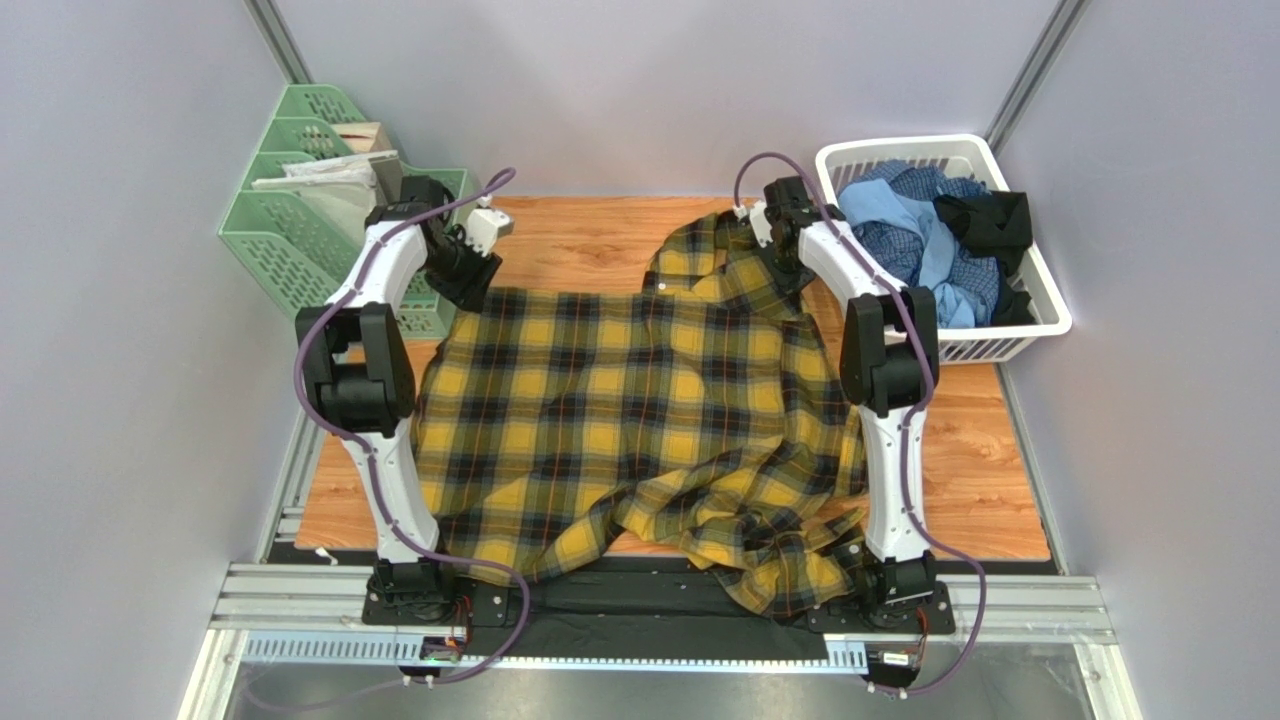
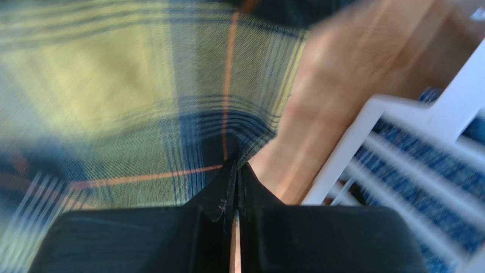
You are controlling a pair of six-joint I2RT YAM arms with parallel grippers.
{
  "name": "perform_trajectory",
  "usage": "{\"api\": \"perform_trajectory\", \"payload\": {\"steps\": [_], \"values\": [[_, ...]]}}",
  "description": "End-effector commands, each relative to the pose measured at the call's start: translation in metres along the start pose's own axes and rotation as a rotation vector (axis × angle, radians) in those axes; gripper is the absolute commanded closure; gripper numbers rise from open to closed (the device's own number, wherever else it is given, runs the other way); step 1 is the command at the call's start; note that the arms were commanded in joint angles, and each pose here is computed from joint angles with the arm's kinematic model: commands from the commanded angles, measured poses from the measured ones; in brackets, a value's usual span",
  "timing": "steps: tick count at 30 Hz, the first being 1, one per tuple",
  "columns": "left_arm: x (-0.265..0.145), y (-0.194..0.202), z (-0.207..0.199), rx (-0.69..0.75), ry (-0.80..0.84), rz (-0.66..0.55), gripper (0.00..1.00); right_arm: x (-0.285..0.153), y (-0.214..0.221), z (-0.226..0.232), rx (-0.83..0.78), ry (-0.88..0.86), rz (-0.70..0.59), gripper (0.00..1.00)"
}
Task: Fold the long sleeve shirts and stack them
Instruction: Flatten the shirt out
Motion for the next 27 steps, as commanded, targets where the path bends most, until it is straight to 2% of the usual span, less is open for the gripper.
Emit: {"api": "perform_trajectory", "payload": {"steps": [1, 3, 6, 7, 8, 10, 12, 14, 15, 16, 17, 20, 21, 24, 27], "values": [[0.001, -0.005, 0.022, 0.020, -0.068, 0.004, 0.47, 0.008, -0.058, -0.035, -0.043, 0.178, -0.170, 1.00], [0.003, -0.007, 0.019, 0.017, -0.044, -0.009, 0.49, 0.009, -0.074, -0.038, -0.057, 0.208, -0.216, 1.00], [-0.007, -0.012, 0.007, 0.018, -0.008, -0.046, 0.47, -0.007, -0.099, -0.037, -0.049, 0.229, -0.297, 0.90], [-0.011, -0.013, 0.002, 0.025, 0.004, -0.058, 0.46, -0.015, -0.102, -0.036, -0.039, 0.217, -0.312, 0.82], [-0.011, -0.008, -0.010, 0.019, 0.030, -0.055, 0.46, -0.040, -0.108, -0.034, 0.009, 0.197, -0.349, 0.61], [-0.027, -0.016, -0.026, 0.050, 0.041, -0.092, 0.41, -0.073, -0.108, -0.023, 0.032, 0.121, -0.381, 0.40], [-0.027, -0.006, -0.045, 0.063, 0.050, -0.058, 0.39, -0.116, -0.097, -0.014, 0.069, 0.039, -0.403, 0.33], [-0.020, 0.007, -0.062, 0.052, 0.083, -0.018, 0.38, -0.133, -0.080, 0.005, 0.070, -0.084, -0.384, 0.33], [-0.018, 0.012, -0.065, 0.042, 0.088, -0.005, 0.38, -0.145, -0.055, 0.013, 0.069, -0.131, -0.333, 0.33], [-0.014, 0.019, -0.072, 0.023, 0.109, 0.014, 0.39, -0.147, -0.040, 0.016, 0.068, -0.153, -0.295, 0.38], [-0.012, 0.022, -0.076, 0.008, 0.124, 0.024, 0.40, -0.151, -0.019, 0.033, 0.054, -0.255, -0.226, 0.39], [-0.009, 0.036, -0.093, -0.009, 0.168, 0.053, 0.42, -0.144, 0.050, 0.054, 0.009, -0.354, -0.033, 0.45], [-0.006, 0.040, -0.094, -0.010, 0.166, 0.066, 0.43, -0.137, 0.081, 0.058, -0.022, -0.367, 0.039, 0.46], [0.005, 0.058, -0.094, -0.013, 0.162, 0.145, 0.46, -0.114, 0.137, 0.061, -0.067, -0.353, 0.169, 0.50], [0.018, 0.067, -0.089, -0.018, 0.168, 0.205, 0.54, -0.092, 0.152, 0.049, -0.095, -0.297, 0.205, 0.53]]}}
Point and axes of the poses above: each gripper's point midway between its finger pads, its own x axis out along the fingers, its own z axis along the line the jaws close on, y = z × x, the point moved 2 cm from there along -x, back along the fingers, and after that the axes turned 14 degrees about x, right-handed, at the moved point
